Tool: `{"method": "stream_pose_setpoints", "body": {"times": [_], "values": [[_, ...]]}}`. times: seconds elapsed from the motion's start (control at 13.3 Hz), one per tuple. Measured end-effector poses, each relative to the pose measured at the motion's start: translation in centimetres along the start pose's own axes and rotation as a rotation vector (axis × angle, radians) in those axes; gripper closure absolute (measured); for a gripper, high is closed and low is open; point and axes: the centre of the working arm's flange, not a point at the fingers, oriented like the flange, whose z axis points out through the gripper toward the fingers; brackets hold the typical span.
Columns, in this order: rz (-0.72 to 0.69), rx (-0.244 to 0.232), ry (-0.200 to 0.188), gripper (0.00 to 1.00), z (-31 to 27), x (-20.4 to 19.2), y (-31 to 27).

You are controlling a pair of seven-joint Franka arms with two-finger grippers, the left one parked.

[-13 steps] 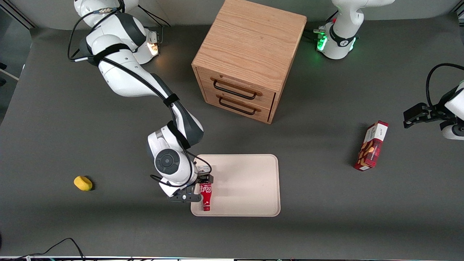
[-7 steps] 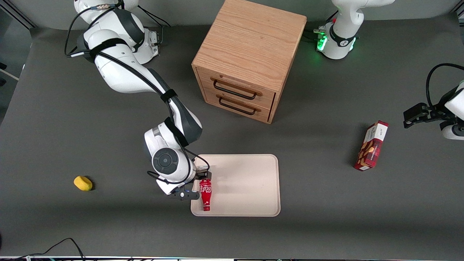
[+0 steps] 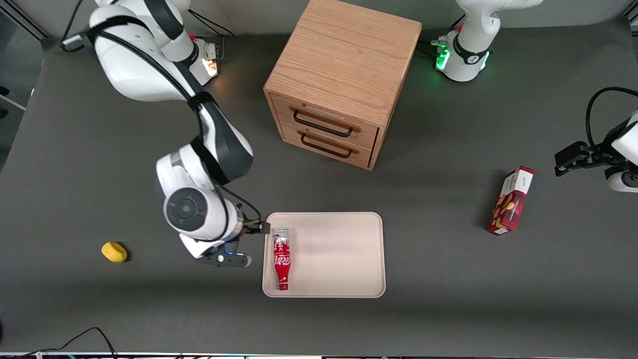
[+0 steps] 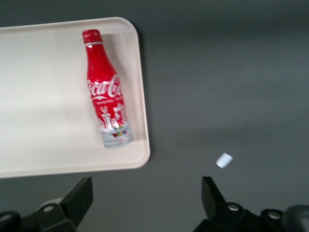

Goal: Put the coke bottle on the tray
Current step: 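Raise and withdraw the right gripper from the bottle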

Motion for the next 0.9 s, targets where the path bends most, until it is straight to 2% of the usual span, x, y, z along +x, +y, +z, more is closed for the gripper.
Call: {"method": "stream_pose_setpoints", "body": {"times": [0.3, 0.6, 0.75, 0.9], "values": [[-0.068, -0.013, -0.009, 0.0, -6.4, -4.1, 7.5], [-0.083, -0.047, 0.027, 0.0, -14.0, -10.7, 18.8], [-0.055, -0.032, 0.046, 0.0, -16.7, -13.7, 23.1], [-0.032, -0.007, 0.052, 0.0, -17.7, -14.9, 24.7]]}}
